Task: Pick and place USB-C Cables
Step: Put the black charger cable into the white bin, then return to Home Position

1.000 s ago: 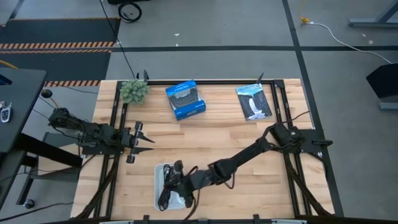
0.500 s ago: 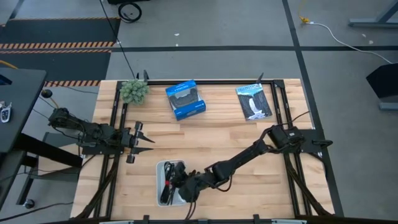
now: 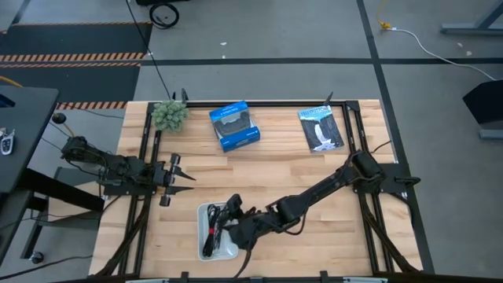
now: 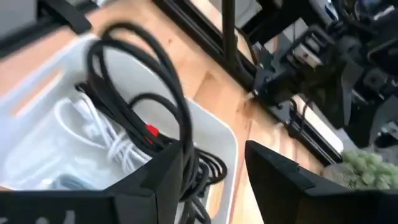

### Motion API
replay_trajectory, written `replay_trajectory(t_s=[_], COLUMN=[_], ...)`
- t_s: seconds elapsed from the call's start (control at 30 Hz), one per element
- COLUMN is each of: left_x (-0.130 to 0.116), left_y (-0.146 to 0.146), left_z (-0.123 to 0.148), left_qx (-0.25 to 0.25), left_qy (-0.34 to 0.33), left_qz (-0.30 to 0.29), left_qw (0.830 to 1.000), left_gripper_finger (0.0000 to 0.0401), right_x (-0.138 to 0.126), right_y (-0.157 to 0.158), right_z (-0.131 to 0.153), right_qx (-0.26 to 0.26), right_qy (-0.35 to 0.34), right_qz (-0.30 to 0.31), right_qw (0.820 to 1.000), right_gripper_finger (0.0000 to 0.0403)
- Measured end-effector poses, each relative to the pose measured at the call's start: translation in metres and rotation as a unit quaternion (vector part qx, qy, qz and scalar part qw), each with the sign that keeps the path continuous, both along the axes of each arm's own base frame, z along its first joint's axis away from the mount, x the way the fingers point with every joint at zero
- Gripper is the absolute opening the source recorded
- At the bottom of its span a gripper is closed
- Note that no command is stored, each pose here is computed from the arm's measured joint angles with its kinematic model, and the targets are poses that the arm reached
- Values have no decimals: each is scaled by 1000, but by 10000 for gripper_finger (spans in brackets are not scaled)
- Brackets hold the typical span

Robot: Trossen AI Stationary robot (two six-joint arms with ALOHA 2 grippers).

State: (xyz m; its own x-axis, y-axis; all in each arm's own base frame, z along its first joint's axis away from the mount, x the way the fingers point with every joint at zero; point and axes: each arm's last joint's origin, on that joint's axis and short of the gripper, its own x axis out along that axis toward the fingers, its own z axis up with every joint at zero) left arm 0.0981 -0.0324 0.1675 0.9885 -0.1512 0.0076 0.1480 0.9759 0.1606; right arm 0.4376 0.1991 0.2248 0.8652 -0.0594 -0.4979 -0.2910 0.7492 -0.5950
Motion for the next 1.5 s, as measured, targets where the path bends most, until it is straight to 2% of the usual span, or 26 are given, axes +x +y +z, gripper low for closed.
replay_trajectory(t_s=[0.2,0.3,0.43,0.57,0.73,0.8,0.97,1.2,1.33,1.5], left_x=[0,0,0,0,0,0,0,0,0,0], left_y=[0,0,0,0,0,0,0,0,0,0], left_z=[0,0,0,0,0,0,0,0,0,0], left_qx=[0,0,0,0,0,0,0,0,0,0], left_qy=[0,0,0,0,0,0,0,-1,-1,0], left_qz=[0,0,0,0,0,0,0,0,0,0], left_qw=[1000,1000,1000,1000,1000,1000,1000,1000,1000,1000], left_gripper_finger=[142,142,142,142,142,142,142,142,142,142], right_x=[-1,-1,3,8,6,0,-18,-51,-76,-114], right_y=[-3,-8,-8,-8,-17,-20,-31,-50,-62,-79], right_z=[-3,-7,2,10,3,11,54,102,119,130], right_qx=[49,72,93,101,78,85,129,153,157,183], right_qy=[34,58,18,-28,8,17,1,3,-16,-75], right_qz=[28,10,10,18,-22,-39,-62,-86,-93,-100], right_qw=[998,996,995,994,997,995,990,984,983,975], right_gripper_finger=[180,179,179,179,178,178,178,178,178,178])
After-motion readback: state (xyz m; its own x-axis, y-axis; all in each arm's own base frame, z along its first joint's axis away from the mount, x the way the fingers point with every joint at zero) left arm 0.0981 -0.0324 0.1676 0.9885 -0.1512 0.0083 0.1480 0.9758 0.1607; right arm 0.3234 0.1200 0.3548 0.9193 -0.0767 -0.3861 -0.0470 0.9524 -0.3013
